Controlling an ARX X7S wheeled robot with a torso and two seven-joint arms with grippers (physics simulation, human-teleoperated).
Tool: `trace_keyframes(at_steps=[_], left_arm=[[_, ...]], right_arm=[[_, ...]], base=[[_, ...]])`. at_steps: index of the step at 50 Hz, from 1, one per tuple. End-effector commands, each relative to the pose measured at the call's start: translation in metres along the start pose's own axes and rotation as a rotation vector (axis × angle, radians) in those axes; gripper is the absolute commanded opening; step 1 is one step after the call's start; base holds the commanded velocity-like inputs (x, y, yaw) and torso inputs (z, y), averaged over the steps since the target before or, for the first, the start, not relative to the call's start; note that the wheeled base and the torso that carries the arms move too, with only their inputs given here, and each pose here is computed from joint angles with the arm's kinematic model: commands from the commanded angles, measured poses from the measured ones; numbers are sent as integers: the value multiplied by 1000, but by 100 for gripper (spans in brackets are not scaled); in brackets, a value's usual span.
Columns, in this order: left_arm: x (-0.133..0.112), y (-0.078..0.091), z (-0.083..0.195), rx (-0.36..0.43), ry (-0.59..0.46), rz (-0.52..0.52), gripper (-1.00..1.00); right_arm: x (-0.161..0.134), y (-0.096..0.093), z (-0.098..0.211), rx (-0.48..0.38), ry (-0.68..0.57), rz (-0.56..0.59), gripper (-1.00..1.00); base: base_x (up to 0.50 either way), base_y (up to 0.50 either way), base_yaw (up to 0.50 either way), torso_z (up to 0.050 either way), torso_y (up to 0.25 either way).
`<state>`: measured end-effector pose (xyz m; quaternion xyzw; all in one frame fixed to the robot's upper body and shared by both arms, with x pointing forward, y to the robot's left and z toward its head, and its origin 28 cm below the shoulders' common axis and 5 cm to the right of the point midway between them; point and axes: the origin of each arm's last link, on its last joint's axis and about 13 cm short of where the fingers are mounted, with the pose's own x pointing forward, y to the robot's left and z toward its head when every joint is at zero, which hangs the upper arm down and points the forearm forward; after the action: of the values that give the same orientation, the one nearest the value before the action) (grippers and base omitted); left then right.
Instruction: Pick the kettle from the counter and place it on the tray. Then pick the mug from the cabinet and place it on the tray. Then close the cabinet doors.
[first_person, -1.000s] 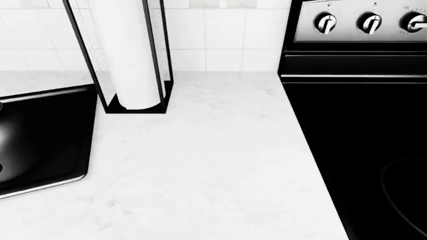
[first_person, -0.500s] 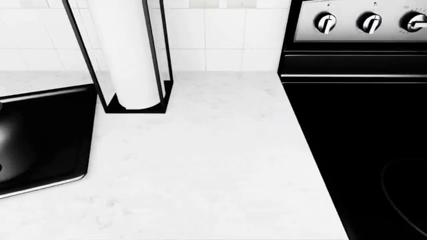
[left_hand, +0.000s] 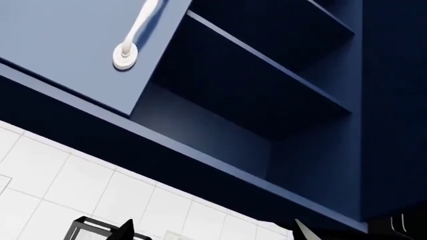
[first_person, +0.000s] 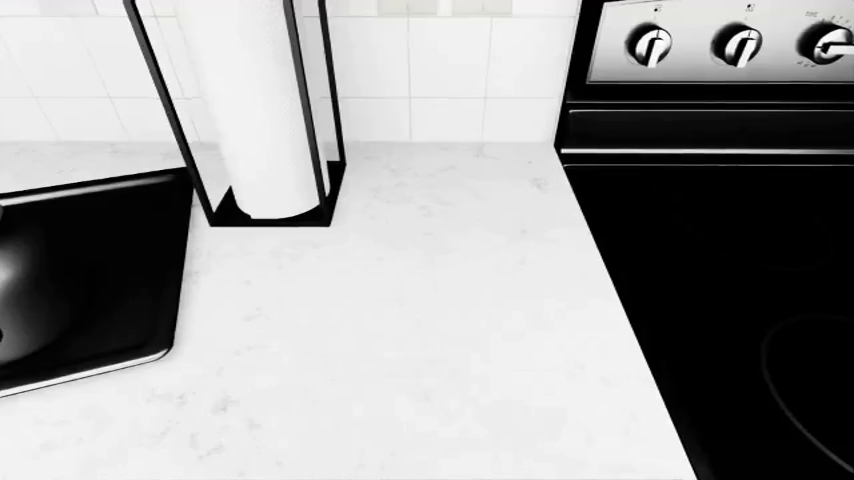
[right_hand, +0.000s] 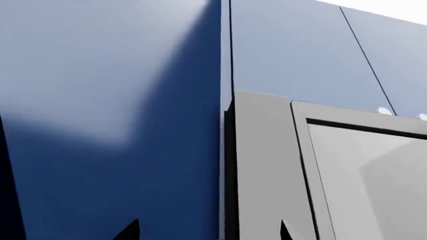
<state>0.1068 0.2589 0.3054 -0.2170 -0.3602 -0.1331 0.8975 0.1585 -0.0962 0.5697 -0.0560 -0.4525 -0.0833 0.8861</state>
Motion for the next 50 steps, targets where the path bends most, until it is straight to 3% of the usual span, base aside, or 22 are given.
trace_keyframes(at_steps=[1,15,30,35,50], left_arm=[[-2,3,-3,-7,5,9,100],[-5,7,-5,-47,12,22,100],[-6,9,-7,-47,17,24,100],[-9,10,-9,-49,22,26,100],[-12,13,-12,-52,29,35,100]], right_arm=[[-3,53,-14,54,20,314,100],[16,82,-49,-60,112,338,100],[21,106,-69,-211,127,400,100],[21,110,-78,-244,137,422,100],[21,117,-113,-463,149,451,100]], base=[[0,0,0,0,0],[0,0,0,0,0],[0,0,0,0,0],[0,0,0,0,0],[0,0,0,0,0]])
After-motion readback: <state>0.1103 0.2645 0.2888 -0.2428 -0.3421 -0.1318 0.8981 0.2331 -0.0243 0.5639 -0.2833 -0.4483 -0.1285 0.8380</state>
